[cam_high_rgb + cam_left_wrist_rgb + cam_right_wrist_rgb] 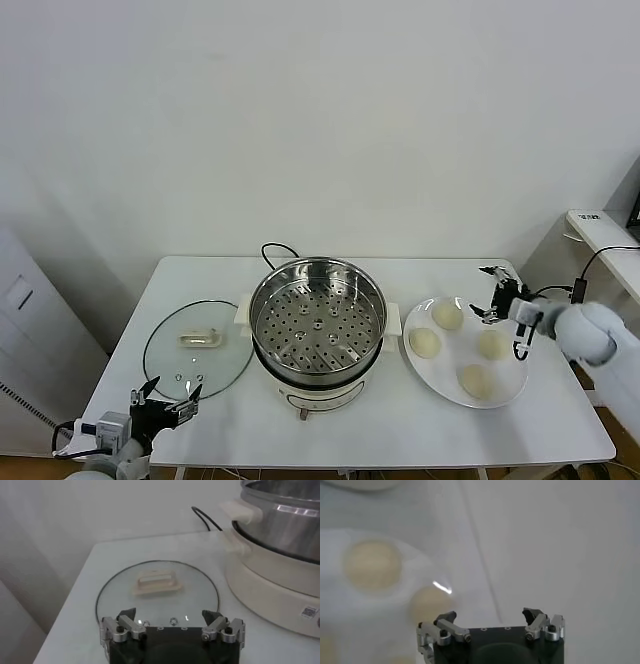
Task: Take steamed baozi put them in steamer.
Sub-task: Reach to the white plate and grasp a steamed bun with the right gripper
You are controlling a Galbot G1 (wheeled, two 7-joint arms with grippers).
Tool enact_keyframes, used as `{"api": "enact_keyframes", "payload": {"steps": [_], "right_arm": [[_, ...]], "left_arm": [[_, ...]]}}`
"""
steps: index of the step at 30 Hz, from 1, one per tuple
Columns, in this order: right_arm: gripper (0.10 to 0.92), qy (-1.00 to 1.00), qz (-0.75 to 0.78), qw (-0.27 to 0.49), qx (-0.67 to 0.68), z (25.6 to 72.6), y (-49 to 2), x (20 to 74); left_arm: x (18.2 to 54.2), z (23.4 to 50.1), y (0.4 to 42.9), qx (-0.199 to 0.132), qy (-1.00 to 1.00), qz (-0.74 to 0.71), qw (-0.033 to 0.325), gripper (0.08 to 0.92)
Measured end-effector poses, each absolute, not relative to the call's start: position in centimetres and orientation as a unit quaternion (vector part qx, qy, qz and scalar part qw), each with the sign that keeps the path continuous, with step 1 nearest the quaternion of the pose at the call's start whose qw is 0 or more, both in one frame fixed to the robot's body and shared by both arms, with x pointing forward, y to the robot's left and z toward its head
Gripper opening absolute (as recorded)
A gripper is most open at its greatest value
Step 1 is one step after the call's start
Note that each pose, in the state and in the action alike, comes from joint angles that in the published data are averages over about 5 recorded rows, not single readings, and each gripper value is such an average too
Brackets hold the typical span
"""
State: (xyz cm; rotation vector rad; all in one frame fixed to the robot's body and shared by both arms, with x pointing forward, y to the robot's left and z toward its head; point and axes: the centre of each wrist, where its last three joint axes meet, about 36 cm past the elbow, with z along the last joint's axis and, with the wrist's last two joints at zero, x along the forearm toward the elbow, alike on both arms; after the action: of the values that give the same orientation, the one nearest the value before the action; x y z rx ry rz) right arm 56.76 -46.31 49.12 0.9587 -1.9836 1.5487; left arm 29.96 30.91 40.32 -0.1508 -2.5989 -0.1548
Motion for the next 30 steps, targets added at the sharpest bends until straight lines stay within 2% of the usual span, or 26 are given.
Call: {"api": "enact_keyframes", "payload": {"steps": [5,13,30], "right_arm": [[0.823,-0.672,0.563,0.263,0.404,50.0,-46.3,60.1],[0.823,-0.607,0.551,0.318,0.476,48.7,-45.3,63.8],[0.821,-0.566,0.560,0.346,0.497,46.7,-42.6,68.6]], "left_arm": [[30.0,40.4,30.9,-0.056,-0.961,-0.057,0.264,0.823],[30.1,40.8,30.7,-0.058,-0.962,-0.058,0.261,0.823],[30.1,41.3,30.3,-0.061,-0.963,-0.056,0.257,0.823]]}}
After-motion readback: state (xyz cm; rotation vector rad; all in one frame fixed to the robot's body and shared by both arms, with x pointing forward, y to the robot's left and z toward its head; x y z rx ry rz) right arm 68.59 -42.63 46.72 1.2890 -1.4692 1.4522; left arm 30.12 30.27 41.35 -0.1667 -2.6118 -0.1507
